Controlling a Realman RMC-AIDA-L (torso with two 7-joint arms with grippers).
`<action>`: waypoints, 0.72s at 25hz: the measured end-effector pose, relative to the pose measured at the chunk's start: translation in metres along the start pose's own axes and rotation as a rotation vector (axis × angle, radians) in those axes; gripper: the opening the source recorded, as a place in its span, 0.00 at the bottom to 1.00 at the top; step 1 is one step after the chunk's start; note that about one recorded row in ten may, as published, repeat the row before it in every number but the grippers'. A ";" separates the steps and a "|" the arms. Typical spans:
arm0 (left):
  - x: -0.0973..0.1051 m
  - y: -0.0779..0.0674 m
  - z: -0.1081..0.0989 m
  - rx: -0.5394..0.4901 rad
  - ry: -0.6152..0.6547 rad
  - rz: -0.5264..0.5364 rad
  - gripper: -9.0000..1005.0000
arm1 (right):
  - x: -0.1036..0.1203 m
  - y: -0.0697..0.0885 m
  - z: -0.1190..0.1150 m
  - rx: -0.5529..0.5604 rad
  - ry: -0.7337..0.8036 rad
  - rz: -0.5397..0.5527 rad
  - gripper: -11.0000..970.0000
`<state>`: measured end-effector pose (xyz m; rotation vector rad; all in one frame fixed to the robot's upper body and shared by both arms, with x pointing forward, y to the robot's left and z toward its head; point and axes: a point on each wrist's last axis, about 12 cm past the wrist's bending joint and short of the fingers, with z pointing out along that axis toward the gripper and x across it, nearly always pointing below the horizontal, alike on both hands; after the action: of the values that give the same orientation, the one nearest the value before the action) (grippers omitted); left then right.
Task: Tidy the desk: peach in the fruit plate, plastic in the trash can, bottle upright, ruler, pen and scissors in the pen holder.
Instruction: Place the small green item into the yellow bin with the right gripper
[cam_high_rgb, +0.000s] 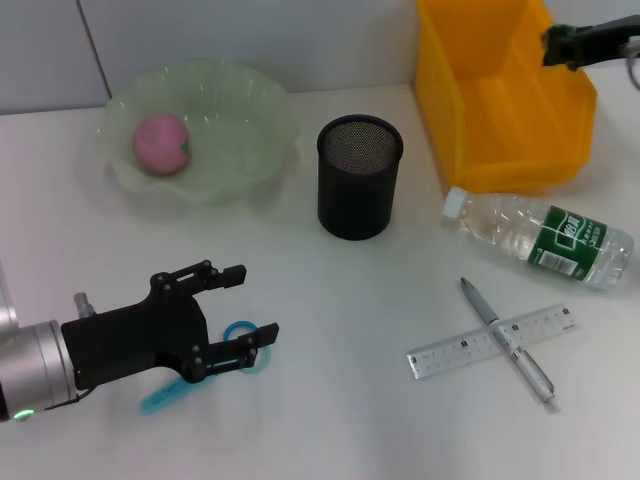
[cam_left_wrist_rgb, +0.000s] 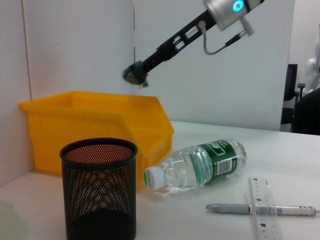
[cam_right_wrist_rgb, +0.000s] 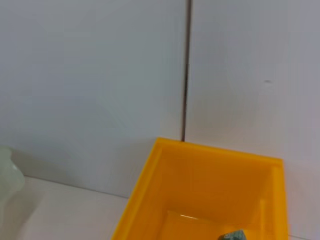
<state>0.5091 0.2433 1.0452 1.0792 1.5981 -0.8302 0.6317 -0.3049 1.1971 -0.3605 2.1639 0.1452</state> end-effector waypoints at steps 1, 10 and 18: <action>0.000 0.000 0.000 0.000 0.000 0.000 0.78 | 0.001 0.002 0.007 -0.002 0.002 -0.005 0.36; 0.000 0.000 0.000 0.002 0.001 -0.006 0.78 | 0.004 0.014 0.040 -0.009 0.025 -0.066 0.46; 0.000 0.000 0.000 0.002 0.003 -0.006 0.78 | 0.000 0.018 0.036 -0.009 0.012 -0.093 0.63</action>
<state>0.5092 0.2434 1.0452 1.0779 1.6038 -0.8346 0.6547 -0.2794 1.1756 -0.4677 2.1540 0.1004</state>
